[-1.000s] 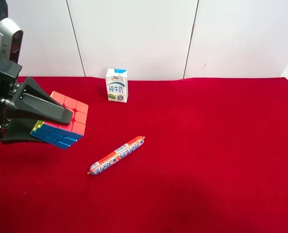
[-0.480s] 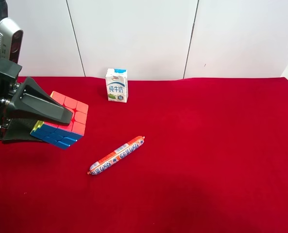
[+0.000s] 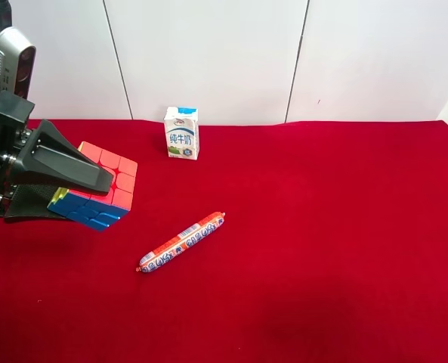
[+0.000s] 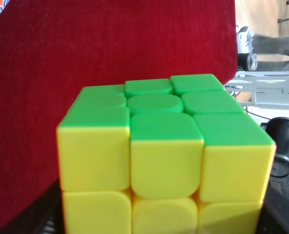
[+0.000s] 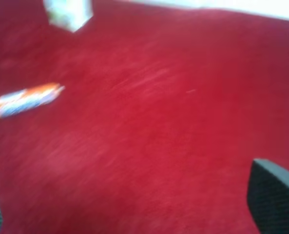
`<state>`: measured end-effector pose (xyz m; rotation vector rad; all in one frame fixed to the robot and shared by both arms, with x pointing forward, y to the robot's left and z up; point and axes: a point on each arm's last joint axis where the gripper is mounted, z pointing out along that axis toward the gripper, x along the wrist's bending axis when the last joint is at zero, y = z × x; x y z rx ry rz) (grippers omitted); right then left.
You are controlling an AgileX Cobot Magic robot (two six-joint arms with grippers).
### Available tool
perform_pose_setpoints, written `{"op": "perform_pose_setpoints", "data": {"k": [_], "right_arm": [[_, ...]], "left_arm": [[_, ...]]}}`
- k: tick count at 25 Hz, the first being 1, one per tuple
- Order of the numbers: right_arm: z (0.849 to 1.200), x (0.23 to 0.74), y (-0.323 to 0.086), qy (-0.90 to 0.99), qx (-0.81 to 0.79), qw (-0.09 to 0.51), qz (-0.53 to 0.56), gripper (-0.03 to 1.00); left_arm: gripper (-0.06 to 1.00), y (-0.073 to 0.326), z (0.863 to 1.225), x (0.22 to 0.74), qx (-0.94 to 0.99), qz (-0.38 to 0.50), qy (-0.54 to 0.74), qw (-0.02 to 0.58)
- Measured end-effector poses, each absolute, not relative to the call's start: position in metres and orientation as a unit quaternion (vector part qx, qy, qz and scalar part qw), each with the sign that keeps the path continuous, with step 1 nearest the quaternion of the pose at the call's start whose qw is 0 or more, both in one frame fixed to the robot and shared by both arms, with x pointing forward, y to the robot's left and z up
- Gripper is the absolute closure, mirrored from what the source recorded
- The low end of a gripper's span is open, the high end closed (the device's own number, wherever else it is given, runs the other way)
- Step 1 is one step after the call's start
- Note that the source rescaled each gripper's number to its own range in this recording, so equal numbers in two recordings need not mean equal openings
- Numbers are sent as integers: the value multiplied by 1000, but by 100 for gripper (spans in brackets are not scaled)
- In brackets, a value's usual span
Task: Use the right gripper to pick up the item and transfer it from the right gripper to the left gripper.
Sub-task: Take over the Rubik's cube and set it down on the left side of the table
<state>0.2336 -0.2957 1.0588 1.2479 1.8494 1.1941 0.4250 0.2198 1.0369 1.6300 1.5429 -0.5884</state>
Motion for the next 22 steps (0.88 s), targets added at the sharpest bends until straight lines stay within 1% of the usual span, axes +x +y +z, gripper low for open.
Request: {"op": "perform_pose_setpoints", "data": {"k": [2, 4, 11, 16, 19, 22], "right_arm": [[1059, 233, -296, 675, 497, 321, 440, -3], [1058, 233, -295, 666, 511, 329, 432, -3], [1058, 233, -295, 662, 517, 333, 430, -3], [1058, 233, -295, 662, 517, 333, 430, -3], [1058, 233, -295, 662, 517, 333, 430, -3], [1058, 233, -295, 662, 517, 333, 430, -3]], "left_arm": [[94, 221, 1036, 426, 646, -224, 612, 398], [94, 222, 1034, 426, 653, -214, 613, 390], [94, 231, 1027, 427, 704, -154, 597, 352], [94, 240, 1049, 453, 731, -56, 587, 343], [94, 250, 1056, 475, 735, -2, 605, 307], [94, 259, 1053, 496, 739, 34, 619, 262]]}}
